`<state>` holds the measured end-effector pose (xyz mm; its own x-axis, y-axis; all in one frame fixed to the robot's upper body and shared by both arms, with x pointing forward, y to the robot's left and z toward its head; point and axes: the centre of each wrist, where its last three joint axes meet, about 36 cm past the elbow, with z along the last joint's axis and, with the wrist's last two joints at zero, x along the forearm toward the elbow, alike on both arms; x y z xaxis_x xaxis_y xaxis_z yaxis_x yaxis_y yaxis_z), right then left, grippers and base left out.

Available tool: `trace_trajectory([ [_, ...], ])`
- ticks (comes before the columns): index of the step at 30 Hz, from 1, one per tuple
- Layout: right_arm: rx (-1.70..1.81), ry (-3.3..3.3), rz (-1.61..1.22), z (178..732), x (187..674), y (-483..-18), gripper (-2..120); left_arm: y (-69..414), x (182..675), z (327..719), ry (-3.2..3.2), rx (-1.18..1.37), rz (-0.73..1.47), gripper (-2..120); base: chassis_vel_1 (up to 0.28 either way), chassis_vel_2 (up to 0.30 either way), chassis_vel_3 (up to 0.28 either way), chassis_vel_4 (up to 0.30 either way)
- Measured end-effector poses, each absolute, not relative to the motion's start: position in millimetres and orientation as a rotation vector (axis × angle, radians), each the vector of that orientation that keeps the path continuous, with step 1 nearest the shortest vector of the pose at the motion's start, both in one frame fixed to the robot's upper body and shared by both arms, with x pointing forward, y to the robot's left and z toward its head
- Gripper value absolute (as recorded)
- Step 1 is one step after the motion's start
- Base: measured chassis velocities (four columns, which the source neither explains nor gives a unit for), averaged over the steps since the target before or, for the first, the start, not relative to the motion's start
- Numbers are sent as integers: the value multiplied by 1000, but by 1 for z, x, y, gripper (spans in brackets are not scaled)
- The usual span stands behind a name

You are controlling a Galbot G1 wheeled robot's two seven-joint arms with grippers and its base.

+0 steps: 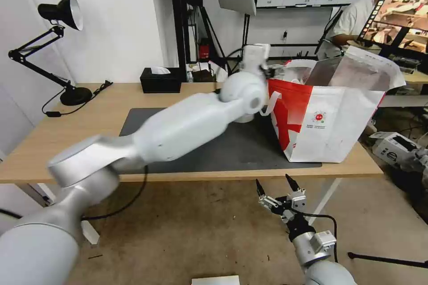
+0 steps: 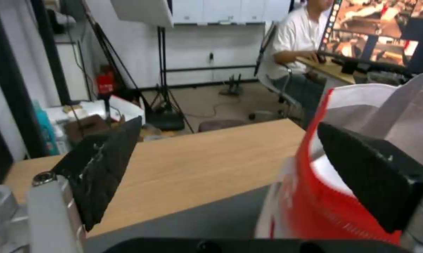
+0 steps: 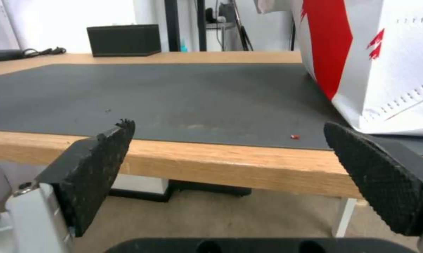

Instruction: Pick up the trash from the table and place it into the takeout bag.

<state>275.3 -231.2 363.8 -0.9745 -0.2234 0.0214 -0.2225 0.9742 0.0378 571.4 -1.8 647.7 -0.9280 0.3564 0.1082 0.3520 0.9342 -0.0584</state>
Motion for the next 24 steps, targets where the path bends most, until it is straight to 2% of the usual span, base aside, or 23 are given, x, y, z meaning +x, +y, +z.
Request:
trace_trajectory([
  [9,350,-3096,-55,364,275,-231,100,46,544,596,-2983,-524,148,100,0,0,0,0],
  [15,349,-3096,-55,364,275,-231,100,87,530,552,-3117,-479,22,100,0,0,0,0],
  [22,350,-3096,-55,364,275,-231,100,150,507,528,-3170,-536,-26,100,0,0,0,0],
  [24,350,-3096,-55,364,275,-231,100,155,504,525,-3172,-534,-18,100,0,0,0,0],
])
